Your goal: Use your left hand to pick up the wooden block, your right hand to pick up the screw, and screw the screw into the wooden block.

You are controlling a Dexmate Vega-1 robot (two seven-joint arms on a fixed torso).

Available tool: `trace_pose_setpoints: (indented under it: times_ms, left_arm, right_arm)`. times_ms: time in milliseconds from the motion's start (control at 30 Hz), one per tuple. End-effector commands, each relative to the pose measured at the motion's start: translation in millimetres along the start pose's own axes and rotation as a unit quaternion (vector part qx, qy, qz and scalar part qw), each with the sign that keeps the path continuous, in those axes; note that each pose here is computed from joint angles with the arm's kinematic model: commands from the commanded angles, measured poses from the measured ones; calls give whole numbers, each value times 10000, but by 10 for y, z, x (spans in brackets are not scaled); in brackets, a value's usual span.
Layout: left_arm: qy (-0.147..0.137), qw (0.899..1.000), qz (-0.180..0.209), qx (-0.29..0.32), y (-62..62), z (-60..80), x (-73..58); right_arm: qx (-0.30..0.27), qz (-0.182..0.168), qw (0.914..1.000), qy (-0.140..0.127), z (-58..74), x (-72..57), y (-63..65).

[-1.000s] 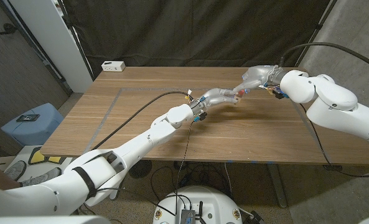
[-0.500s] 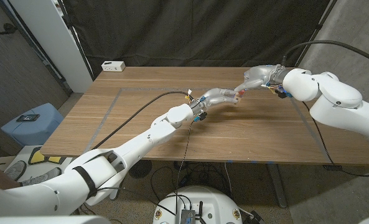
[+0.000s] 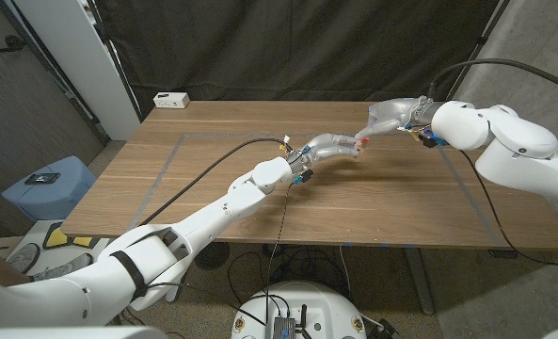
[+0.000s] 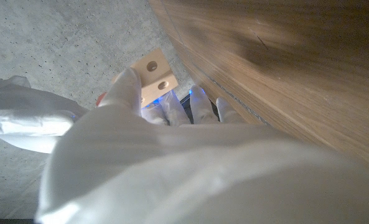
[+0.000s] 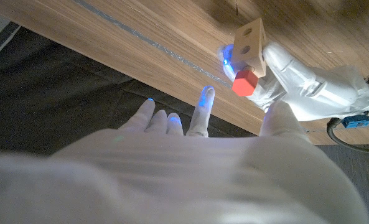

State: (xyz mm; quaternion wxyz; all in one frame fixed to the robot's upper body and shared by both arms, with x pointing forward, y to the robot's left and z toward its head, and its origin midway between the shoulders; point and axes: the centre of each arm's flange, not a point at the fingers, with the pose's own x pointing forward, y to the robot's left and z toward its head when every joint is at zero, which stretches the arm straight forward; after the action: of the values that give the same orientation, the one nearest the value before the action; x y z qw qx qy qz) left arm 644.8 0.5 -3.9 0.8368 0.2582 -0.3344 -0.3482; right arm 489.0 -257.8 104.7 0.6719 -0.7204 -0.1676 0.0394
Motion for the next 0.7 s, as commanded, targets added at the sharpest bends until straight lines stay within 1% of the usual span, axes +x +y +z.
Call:
trace_pose_setpoints:
  times_ms: [33, 200, 467, 700]
  left_arm:
    - [-1, 10000, 4, -4, 2, 2, -7]
    - [-6, 10000, 6, 4, 0, 3, -9]
    - [-19, 10000, 15, 4, -8, 9, -10]
    - [-29, 10000, 8, 6, -15, 13, -8]
  right_arm:
    - [31, 195, 9996, -188, -59, -43, -18]
    - [39, 171, 9994, -286, -76, -63, -16]
    - [100, 148, 9992, -362, -103, -76, -9]
    - [136, 23, 9991, -404, -127, -75, 7]
